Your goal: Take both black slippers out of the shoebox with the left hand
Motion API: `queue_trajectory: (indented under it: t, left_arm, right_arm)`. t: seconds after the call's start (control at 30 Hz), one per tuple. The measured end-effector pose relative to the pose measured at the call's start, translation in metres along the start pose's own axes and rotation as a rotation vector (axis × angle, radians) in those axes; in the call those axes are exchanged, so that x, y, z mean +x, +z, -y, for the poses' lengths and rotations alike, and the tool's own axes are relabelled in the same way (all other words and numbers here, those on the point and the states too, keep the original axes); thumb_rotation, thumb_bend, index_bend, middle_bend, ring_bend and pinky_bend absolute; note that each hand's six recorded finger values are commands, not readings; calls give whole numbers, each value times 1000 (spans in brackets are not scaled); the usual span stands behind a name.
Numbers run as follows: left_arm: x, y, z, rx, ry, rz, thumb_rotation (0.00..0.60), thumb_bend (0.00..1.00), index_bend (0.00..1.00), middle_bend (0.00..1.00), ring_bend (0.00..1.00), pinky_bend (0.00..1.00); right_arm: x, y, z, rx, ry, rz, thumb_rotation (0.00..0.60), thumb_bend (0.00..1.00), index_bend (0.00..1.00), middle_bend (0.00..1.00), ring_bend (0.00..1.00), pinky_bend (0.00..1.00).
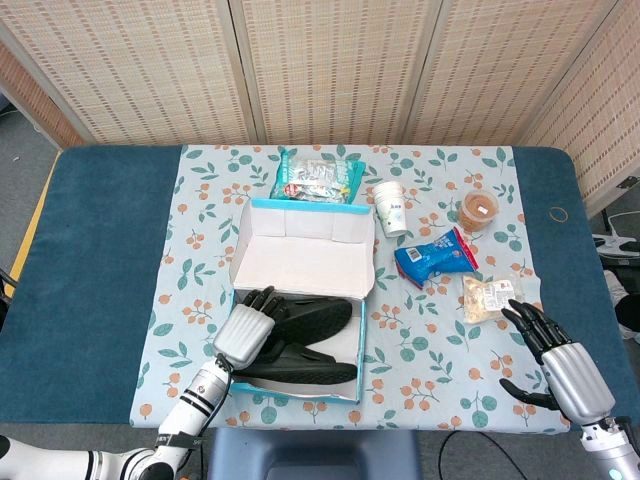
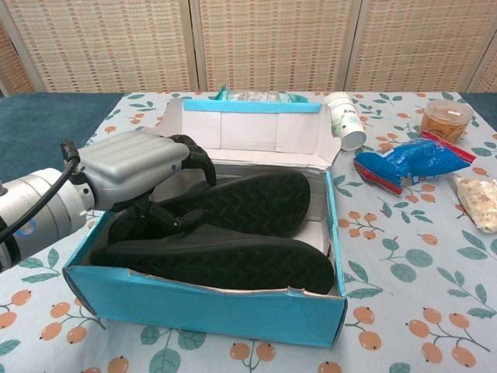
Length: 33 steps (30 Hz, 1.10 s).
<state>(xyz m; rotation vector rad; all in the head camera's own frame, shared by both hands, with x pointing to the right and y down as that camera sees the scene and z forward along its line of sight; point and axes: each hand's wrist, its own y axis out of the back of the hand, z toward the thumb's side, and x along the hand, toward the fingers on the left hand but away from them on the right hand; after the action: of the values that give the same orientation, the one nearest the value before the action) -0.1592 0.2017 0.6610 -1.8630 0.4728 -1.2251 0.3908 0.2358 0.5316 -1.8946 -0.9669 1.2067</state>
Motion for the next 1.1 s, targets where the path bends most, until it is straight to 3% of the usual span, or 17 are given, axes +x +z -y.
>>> queue_trajectory:
  t: [0.27,0.43,0.53,0.6,0.77,0.87,0.9,0.97,1.1]
  left_arm:
    - [-2,-13,11,-2,-48,-63,380,416,233,175,262,467]
    - [-5,-18,11,13,-71,-102,375,415,228,167,262,491]
    - [-7,-19,14,1,-102,-117,375,413,260,224,294,522]
    - [-8,-18,17,-12,-134,-122,381,413,344,331,356,562]
    - [-10,-9,22,-32,-207,-95,401,415,418,413,434,579]
    - [-11,-5,24,-15,-225,-78,483,413,465,453,449,575]
    - [-11,-4,24,-13,-227,-74,544,419,508,498,474,582]
    - [-9,-5,24,-9,-219,-75,591,436,602,600,543,610]
    - [-6,-5,21,-15,-181,-80,600,506,846,844,700,725]
  right_arm:
    - [1,0,-2,-3,-5,-1,583,84,0,0,0,161]
    - [2,0,-2,-5,-5,0,583,85,0,0,0,161]
    - [2,1,-3,-5,-8,-1,583,85,0,0,0,161]
    - [3,1,-3,-5,-12,-1,582,85,0,0,0,161]
    - [4,0,-6,-6,-21,1,581,85,0,0,0,161]
    - [4,0,-6,-5,-21,3,579,85,0,0,0,161]
    - [4,0,-6,-4,-19,3,577,85,0,0,0,161]
    - [4,0,-5,-3,-16,3,573,85,0,0,0,161]
    - [4,0,-6,-4,-19,5,571,85,0,0,0,161]
